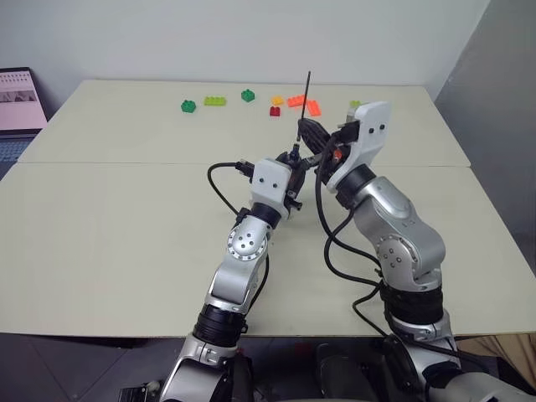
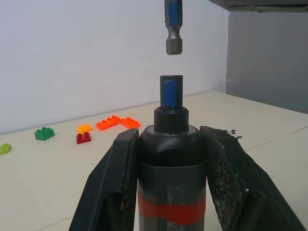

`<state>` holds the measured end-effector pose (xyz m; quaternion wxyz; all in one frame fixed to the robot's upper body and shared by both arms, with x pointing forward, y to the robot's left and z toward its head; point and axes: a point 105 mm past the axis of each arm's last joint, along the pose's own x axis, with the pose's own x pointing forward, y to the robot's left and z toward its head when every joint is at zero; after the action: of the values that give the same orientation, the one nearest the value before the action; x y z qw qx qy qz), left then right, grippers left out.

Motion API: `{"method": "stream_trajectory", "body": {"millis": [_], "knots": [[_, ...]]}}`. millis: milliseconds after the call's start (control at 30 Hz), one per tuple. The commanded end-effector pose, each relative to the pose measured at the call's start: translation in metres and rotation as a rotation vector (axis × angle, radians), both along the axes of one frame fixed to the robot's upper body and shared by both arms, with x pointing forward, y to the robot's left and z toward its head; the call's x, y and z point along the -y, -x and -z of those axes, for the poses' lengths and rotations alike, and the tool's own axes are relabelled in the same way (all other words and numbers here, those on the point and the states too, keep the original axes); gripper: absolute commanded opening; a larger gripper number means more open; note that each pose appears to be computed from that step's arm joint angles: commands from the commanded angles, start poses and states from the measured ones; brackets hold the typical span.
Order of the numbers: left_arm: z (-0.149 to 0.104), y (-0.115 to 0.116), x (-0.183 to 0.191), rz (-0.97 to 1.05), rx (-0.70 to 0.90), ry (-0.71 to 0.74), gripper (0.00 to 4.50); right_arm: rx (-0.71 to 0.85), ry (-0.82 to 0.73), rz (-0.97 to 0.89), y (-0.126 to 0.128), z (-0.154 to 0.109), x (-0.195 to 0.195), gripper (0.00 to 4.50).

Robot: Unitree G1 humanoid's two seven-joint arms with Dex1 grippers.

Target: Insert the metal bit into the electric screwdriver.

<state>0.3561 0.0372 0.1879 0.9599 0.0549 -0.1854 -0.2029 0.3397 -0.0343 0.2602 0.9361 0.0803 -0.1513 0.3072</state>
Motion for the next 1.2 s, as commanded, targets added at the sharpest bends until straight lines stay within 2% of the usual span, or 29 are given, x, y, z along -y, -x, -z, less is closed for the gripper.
{"method": "stream_trajectory", "body": {"millis": [33, 467, 1200], "knots": [[-0.0054, -0.0008, -0.0061, -0.036, 0.027, -0.005, 1.63, 0.041, -0.018, -0.003, 0.0042, -0.0079, -0.0007, 0.0], [-0.0058, -0.0008, -0.0066, -0.036, 0.031, -0.007, 1.63, 0.033, -0.01, 0.006, 0.0027, -0.0021, 0.0002, 0.0], [-0.0035, 0.0005, -0.005, -0.029, 0.027, -0.012, 1.63, 0.054, -0.043, -0.024, 0.0064, -0.012, -0.0076, 0.0]]}}
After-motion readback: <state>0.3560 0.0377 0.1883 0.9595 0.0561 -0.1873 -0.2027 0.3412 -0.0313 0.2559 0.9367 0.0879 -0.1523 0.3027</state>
